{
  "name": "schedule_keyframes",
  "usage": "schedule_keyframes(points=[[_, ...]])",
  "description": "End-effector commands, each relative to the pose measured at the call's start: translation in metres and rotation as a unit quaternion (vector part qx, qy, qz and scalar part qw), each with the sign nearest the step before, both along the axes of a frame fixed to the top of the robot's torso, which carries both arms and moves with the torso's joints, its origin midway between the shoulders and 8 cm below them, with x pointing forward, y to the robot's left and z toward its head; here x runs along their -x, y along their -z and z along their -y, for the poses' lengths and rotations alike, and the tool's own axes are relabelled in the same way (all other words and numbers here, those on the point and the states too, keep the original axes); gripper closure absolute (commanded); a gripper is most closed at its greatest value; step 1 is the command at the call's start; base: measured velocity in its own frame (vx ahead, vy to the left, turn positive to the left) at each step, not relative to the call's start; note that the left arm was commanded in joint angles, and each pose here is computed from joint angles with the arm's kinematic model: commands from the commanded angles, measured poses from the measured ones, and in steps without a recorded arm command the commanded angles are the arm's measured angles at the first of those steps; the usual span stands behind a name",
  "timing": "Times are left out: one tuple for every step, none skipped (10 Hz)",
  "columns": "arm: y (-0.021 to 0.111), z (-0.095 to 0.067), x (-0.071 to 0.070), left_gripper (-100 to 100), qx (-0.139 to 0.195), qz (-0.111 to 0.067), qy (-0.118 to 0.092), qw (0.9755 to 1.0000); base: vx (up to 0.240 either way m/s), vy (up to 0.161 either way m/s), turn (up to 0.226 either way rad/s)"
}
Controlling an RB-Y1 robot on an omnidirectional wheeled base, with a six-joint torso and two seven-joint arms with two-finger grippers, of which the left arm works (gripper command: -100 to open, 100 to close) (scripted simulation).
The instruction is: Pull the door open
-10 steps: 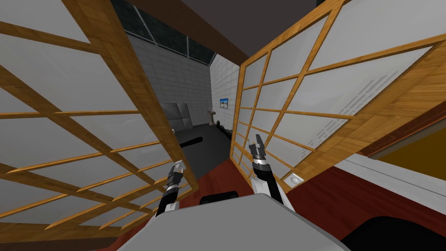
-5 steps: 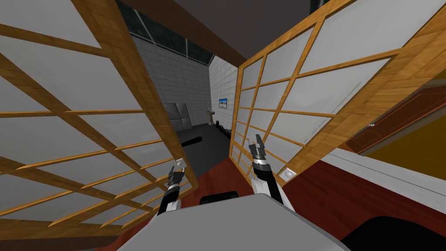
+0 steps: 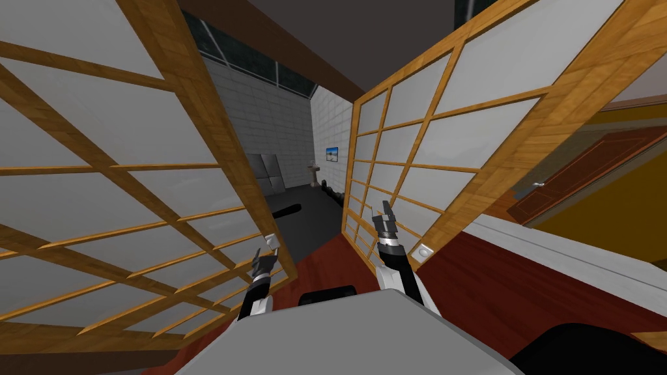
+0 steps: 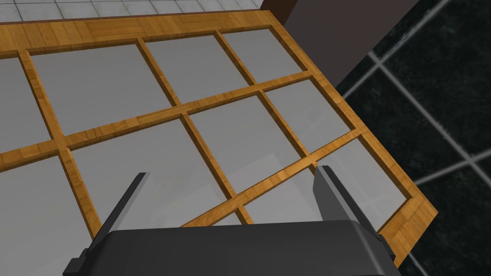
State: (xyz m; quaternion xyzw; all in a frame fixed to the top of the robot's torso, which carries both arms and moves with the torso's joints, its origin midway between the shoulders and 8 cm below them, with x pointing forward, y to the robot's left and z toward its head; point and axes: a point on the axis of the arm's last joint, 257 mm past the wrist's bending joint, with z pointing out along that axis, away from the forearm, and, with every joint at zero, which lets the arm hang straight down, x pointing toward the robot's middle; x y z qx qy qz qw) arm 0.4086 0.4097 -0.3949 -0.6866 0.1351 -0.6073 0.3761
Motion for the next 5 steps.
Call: schedule_keyframes(points=[[-0.0001,0.0008,-0.0005,-100,0.018,0.007,-0.001,0.9998,-0.042,0.009,-0.025],[-0.0001,0.0022,-0.0017,-100,0.045,0.017,-0.003,0.9989,-0.052,0.008,-0.043],[0.0,0.0036,-0.0028,-100,0.064,0.024,-0.005,0.9977,-0.083,0.008,-0.067],[0.0,0.0036,-0.0028,-100,0.072,0.027,-0.005,0.997,-0.062,0.007,-0.023],[0.0001,0.0051,-0.0039,-100,0.096,0.036,-0.007,0.9947,-0.056,0.018,-0.036]])
